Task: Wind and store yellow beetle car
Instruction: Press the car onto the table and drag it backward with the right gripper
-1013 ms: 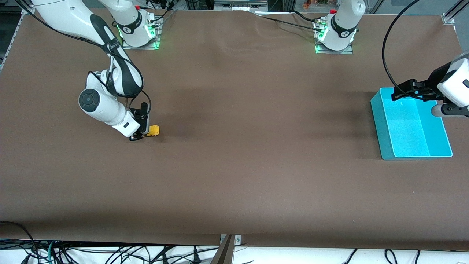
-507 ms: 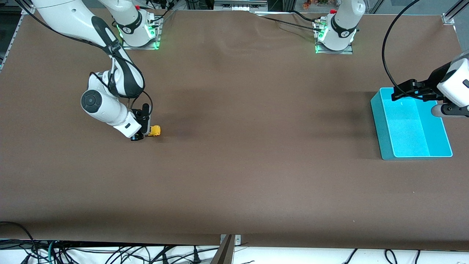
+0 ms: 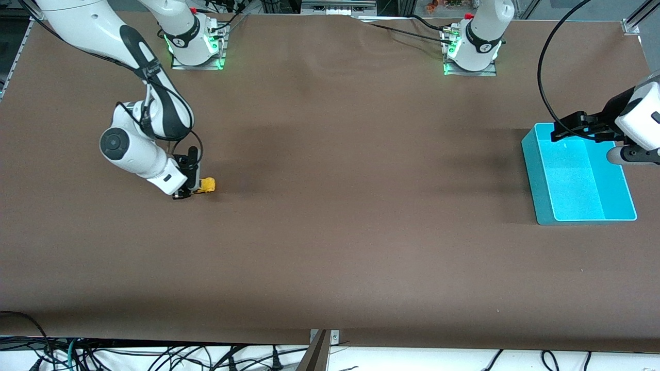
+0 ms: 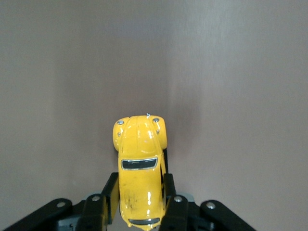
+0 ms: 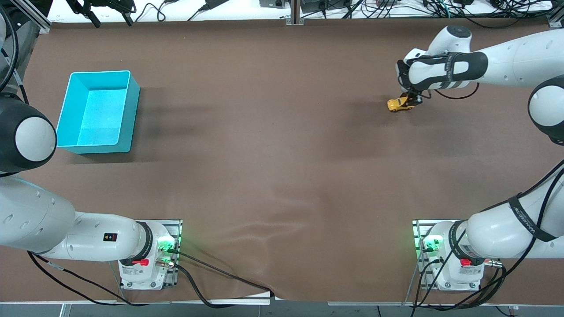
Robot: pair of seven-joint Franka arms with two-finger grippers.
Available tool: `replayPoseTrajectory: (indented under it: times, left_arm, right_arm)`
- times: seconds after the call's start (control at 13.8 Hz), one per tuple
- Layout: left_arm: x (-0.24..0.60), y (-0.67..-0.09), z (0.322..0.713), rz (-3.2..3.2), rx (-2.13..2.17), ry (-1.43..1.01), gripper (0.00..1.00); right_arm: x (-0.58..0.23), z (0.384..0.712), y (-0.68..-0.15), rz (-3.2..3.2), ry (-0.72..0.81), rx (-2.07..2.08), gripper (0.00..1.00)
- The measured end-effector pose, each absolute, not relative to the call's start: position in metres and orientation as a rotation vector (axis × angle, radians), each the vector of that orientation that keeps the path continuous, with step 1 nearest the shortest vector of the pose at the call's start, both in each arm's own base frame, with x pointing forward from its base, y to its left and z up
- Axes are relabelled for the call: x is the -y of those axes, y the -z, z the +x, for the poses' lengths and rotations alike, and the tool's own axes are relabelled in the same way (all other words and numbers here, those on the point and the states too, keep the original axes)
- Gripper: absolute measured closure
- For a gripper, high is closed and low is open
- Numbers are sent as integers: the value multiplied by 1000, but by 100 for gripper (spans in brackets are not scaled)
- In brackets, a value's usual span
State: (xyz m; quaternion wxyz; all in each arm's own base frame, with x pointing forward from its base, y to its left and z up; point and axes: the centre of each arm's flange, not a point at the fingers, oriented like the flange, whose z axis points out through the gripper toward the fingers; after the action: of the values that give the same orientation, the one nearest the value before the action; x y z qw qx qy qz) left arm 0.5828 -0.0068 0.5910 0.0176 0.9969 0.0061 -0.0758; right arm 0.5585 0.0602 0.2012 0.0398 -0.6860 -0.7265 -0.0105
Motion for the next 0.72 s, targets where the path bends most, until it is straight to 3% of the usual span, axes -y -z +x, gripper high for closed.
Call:
replayPoseTrajectory:
  times: [0.72]
  left_arm:
    - [7,-591,583,3097,-19,236,0]
  right_arm:
    - [86,561,-202,-2214,65,2176,59]
